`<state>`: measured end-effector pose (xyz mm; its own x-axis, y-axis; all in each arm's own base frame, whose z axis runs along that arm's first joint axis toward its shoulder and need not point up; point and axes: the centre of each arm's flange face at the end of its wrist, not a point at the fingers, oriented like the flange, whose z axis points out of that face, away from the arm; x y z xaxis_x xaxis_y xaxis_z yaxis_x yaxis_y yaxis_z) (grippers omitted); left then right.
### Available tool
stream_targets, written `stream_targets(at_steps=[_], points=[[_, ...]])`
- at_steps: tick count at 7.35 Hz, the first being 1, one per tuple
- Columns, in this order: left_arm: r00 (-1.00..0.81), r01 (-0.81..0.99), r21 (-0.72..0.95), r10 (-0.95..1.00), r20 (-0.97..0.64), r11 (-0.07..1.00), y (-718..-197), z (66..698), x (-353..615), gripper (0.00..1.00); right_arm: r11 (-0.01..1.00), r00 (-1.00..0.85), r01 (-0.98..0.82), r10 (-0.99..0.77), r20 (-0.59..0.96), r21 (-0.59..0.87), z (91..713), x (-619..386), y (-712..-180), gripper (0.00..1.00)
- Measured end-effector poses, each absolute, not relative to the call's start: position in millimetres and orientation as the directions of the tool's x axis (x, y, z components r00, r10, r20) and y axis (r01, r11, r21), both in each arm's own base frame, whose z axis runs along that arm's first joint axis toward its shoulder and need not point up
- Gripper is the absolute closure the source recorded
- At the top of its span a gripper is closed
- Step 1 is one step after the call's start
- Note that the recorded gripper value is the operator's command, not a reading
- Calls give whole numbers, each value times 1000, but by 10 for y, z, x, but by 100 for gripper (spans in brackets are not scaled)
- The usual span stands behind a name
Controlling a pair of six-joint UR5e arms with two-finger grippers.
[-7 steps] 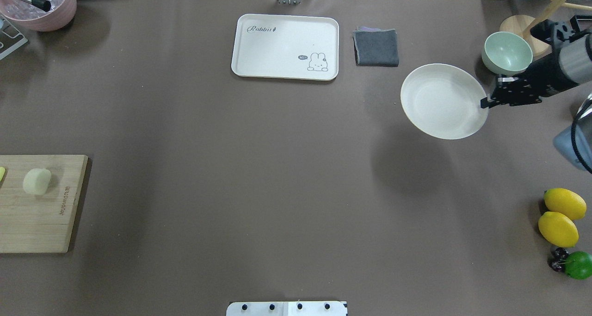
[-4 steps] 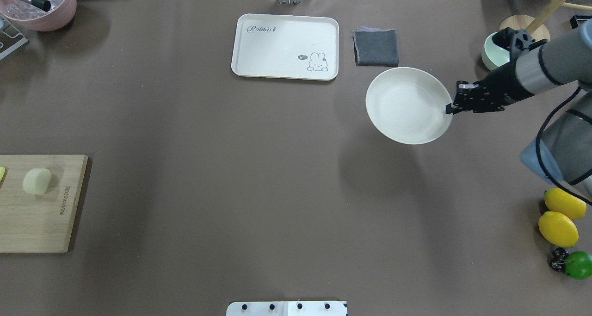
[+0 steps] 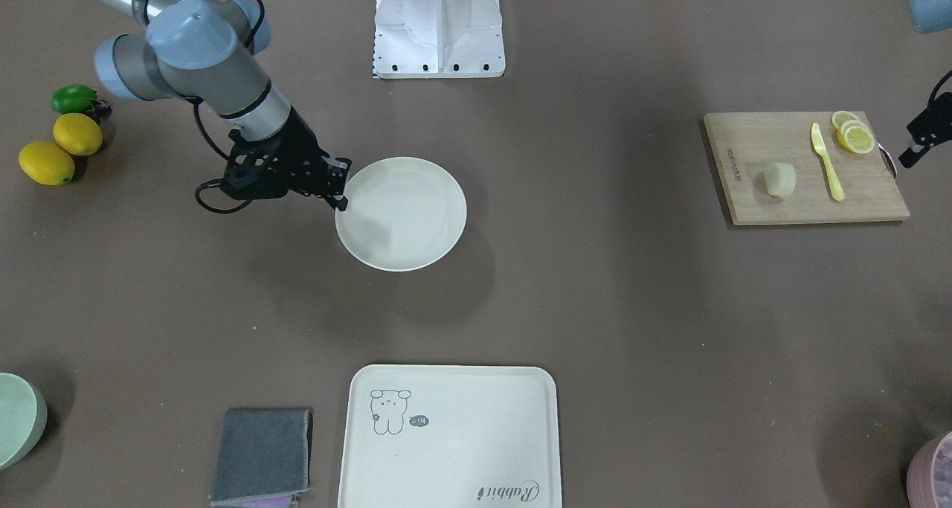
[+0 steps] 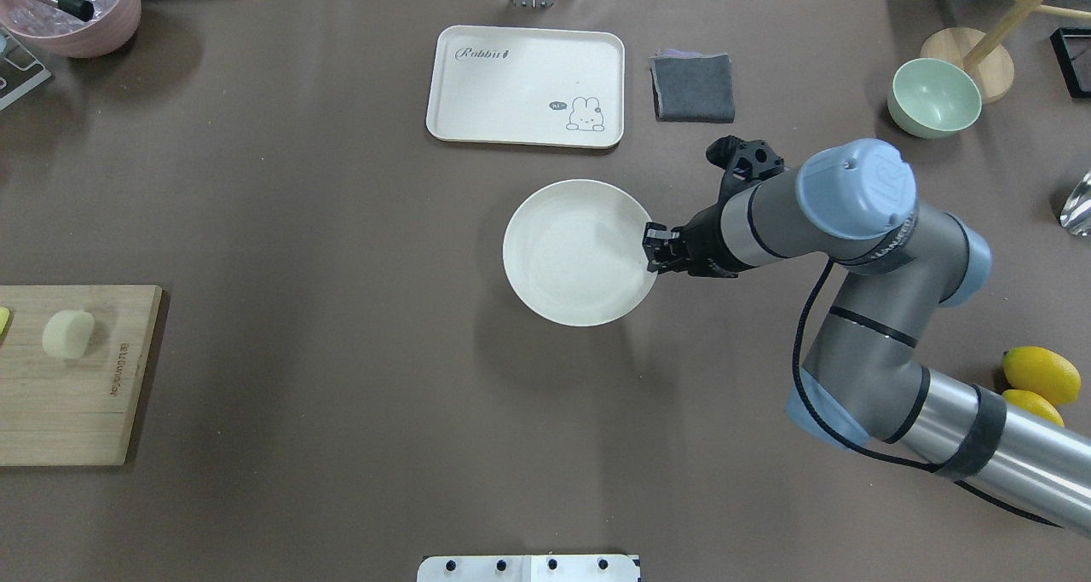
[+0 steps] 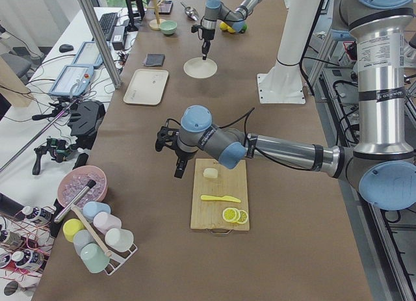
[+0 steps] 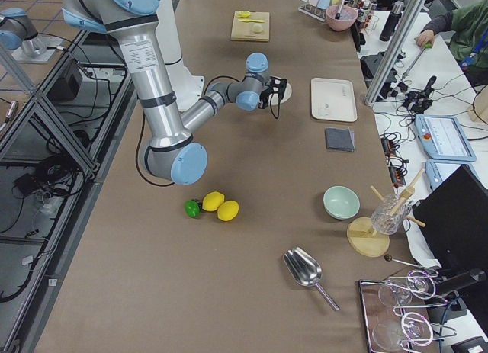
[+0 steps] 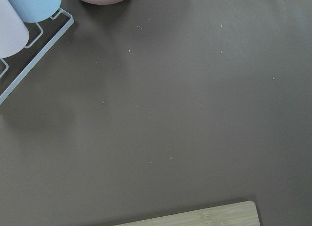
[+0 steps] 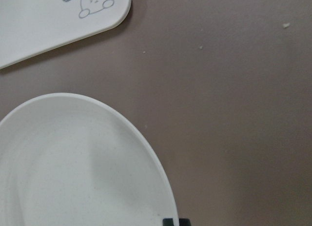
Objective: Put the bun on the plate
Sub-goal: 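Grip the white plate rim with the right gripper and drag it toward the table centre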
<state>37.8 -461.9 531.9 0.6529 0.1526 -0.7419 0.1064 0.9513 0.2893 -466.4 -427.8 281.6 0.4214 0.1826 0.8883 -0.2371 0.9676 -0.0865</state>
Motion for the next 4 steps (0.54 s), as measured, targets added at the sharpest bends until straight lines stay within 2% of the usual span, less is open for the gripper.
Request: stream_targets(at_steps=[4], points=[[684,62,311,187,-706,948,-4473,5374,1070,2,972,472,-229,165,866,-61,2727,-5177,-3966,100]])
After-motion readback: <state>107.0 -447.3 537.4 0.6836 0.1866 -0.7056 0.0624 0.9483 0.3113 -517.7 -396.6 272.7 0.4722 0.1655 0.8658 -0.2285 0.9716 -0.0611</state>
